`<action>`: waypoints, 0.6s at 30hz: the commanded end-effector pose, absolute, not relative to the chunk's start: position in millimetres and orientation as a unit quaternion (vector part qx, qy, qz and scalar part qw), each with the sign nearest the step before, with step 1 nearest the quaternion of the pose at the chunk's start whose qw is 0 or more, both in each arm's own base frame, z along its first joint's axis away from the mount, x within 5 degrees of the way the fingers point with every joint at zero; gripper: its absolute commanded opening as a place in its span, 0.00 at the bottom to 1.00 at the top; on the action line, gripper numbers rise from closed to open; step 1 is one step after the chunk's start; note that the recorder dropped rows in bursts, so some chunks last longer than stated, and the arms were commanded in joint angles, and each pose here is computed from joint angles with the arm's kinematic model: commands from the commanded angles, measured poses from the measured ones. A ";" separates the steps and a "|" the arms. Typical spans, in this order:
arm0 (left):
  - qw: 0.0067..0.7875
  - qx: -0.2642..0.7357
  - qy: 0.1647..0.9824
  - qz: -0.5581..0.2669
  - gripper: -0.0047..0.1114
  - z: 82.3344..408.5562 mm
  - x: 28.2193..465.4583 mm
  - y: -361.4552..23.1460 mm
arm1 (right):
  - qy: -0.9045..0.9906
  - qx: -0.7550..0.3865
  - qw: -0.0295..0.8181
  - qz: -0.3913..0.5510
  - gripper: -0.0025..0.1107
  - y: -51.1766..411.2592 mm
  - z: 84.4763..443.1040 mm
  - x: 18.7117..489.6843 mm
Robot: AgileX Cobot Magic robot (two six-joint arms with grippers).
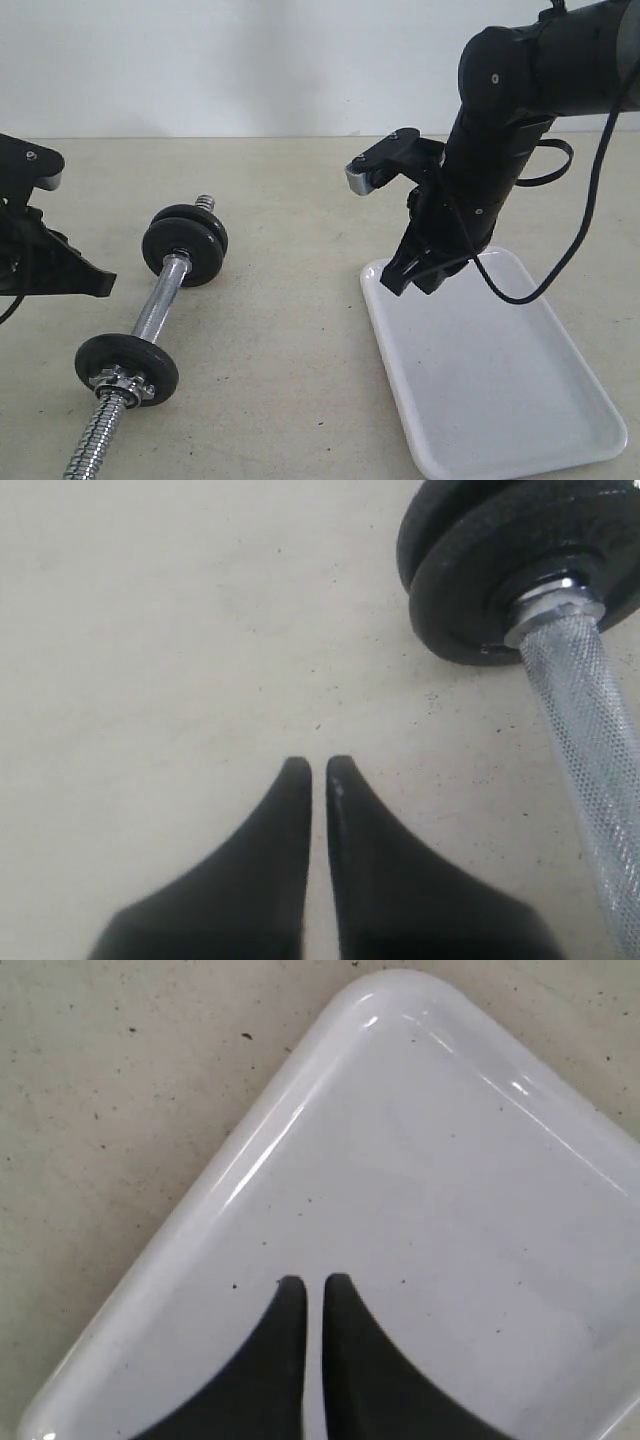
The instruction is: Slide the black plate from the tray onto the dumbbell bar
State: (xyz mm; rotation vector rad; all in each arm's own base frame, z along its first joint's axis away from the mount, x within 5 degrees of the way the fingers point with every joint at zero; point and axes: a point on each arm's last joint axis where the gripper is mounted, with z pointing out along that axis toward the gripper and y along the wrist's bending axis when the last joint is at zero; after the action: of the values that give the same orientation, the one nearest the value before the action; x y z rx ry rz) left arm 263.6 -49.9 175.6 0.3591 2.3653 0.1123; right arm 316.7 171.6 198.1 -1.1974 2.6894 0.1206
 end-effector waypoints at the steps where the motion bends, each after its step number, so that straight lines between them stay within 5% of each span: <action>1: 0.374 0.125 0.919 0.028 0.08 180.1 256.3 -49.7 | 0.905 -0.410 0.105 0.042 0.02 171.7 202.1 316.6; 18: 0.392 0.073 0.917 0.006 0.08 189.8 248.0 -47.6 | 0.905 -0.410 0.103 0.044 0.02 171.9 202.0 316.2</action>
State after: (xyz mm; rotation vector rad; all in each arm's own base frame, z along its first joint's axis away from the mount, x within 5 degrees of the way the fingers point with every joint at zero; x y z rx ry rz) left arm 250.4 -47.5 189.8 0.2113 2.3270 0.0372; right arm 318.1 172.6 198.5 -1.2060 2.6630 0.1233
